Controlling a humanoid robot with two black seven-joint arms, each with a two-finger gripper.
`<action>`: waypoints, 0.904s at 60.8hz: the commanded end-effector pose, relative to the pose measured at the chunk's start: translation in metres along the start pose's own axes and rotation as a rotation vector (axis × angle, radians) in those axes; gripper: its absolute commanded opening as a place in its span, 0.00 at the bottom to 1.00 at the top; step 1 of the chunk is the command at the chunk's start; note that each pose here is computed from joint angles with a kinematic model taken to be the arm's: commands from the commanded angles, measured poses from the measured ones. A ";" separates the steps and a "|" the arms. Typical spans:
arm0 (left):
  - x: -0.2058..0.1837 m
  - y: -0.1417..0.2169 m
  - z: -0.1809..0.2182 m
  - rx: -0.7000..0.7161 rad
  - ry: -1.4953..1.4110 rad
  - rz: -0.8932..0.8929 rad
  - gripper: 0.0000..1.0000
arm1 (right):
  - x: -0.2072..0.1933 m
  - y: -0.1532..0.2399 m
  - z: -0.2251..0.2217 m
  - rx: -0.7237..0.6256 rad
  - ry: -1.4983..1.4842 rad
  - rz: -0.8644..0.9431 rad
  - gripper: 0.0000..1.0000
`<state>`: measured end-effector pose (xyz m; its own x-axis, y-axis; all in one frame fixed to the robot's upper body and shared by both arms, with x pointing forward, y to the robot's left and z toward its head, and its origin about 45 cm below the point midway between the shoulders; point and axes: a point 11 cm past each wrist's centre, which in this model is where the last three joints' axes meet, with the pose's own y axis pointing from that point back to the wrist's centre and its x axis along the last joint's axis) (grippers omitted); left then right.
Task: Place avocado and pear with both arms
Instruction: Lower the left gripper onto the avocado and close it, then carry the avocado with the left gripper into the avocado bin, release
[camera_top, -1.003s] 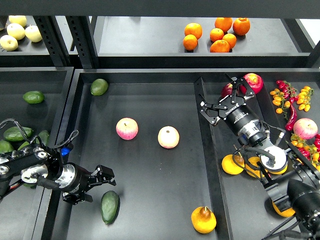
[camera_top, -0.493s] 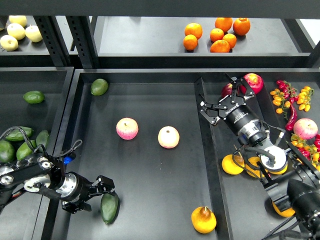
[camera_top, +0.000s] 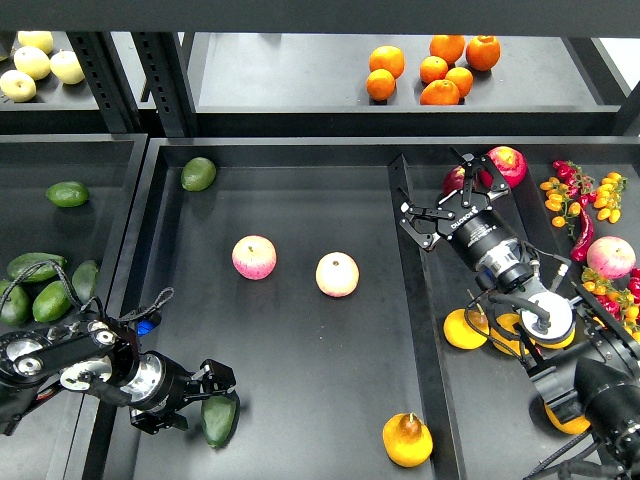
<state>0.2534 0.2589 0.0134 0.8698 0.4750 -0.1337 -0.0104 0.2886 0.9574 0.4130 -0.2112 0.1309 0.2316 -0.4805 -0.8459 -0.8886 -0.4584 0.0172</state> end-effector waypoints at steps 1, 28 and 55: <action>-0.001 -0.001 0.000 0.004 -0.005 0.000 0.99 | 0.000 0.000 0.000 0.001 -0.001 0.000 0.99; 0.001 -0.001 0.005 0.000 -0.036 0.019 0.56 | 0.000 0.000 0.000 0.001 -0.001 0.000 0.99; -0.011 0.010 0.035 -0.152 0.032 -0.032 0.18 | 0.001 0.002 0.001 -0.001 -0.002 0.003 0.99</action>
<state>0.2609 0.2384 0.0254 0.8828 0.4525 -0.1259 -0.0456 0.3493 0.9359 0.4117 -0.2120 0.1291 0.2270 -0.4806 -0.8470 -0.8895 -0.4564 0.0205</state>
